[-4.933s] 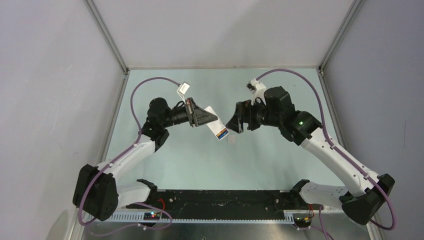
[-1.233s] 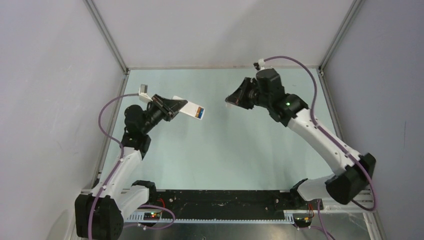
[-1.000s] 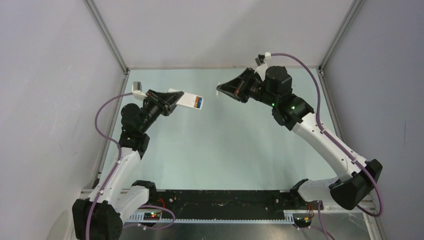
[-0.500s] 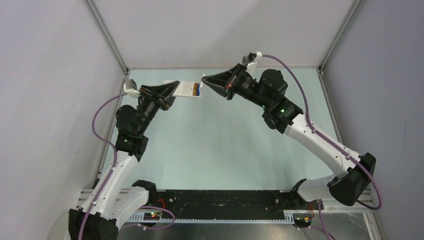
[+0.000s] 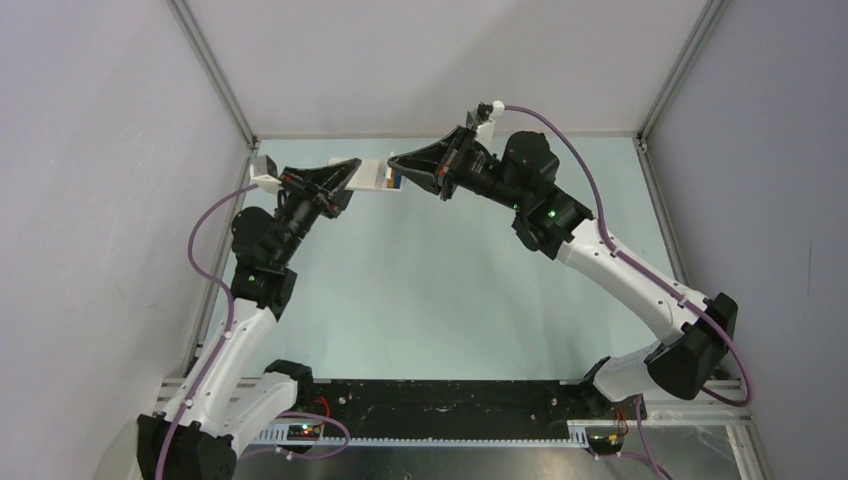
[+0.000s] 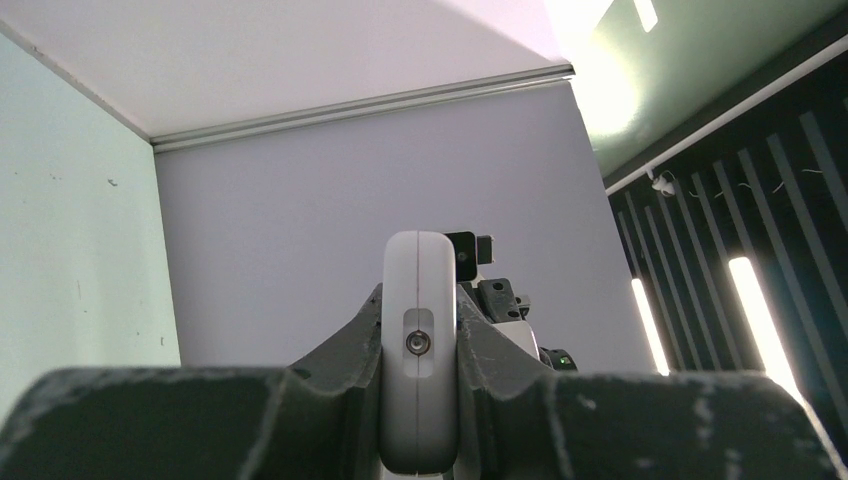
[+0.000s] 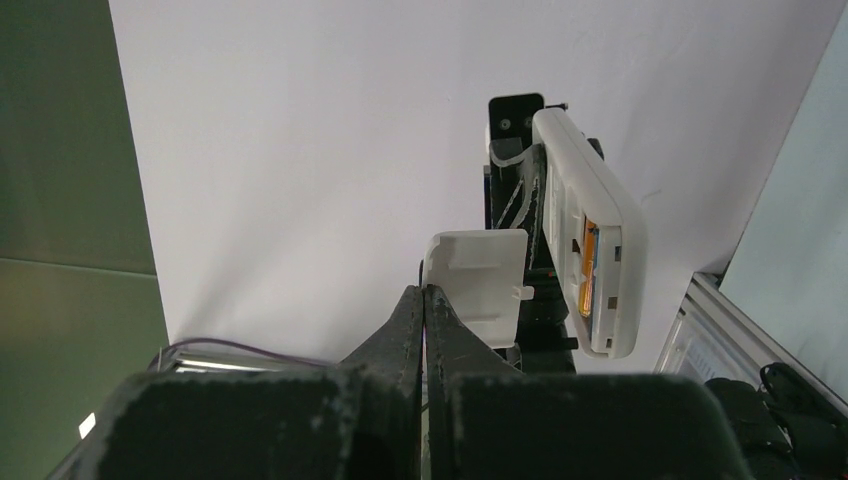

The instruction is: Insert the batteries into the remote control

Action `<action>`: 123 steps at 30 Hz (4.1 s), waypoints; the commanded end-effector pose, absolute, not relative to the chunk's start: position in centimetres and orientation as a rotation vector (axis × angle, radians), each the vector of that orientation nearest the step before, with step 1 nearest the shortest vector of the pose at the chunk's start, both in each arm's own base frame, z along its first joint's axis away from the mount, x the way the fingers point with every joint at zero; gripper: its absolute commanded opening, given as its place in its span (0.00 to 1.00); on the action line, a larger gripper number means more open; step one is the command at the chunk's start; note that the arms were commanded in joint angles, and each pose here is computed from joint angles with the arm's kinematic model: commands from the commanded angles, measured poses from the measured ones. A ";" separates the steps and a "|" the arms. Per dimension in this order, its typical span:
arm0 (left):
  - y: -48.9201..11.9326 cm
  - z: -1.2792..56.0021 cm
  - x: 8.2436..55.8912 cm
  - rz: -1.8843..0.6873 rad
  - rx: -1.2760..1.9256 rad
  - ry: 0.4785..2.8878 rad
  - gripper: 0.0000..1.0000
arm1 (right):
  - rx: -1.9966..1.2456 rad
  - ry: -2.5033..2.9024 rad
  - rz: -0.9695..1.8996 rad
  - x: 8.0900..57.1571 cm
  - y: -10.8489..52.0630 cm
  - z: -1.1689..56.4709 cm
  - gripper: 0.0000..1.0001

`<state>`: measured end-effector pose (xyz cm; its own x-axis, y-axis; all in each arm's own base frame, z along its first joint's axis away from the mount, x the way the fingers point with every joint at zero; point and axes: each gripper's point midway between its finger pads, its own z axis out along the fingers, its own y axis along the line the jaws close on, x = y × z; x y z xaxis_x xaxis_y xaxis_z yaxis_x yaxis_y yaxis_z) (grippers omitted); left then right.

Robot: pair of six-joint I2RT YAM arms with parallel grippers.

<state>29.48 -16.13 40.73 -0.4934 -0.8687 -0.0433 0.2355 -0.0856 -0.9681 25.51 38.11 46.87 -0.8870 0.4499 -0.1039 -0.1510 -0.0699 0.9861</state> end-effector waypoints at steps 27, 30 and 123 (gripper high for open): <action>-16.9 43.1 27.4 -1.816 -0.669 1.333 0.00 | 0.232 1.783 1.939 25.1 38.6 47.6 0.00; -16.9 42.9 27.4 -1.815 -0.669 1.337 0.00 | 0.232 1.777 1.927 25.1 38.4 47.7 0.00; -16.5 40.1 27.6 -1.869 -0.863 1.391 0.00 | 0.434 1.972 1.670 26.5 35.9 39.4 0.44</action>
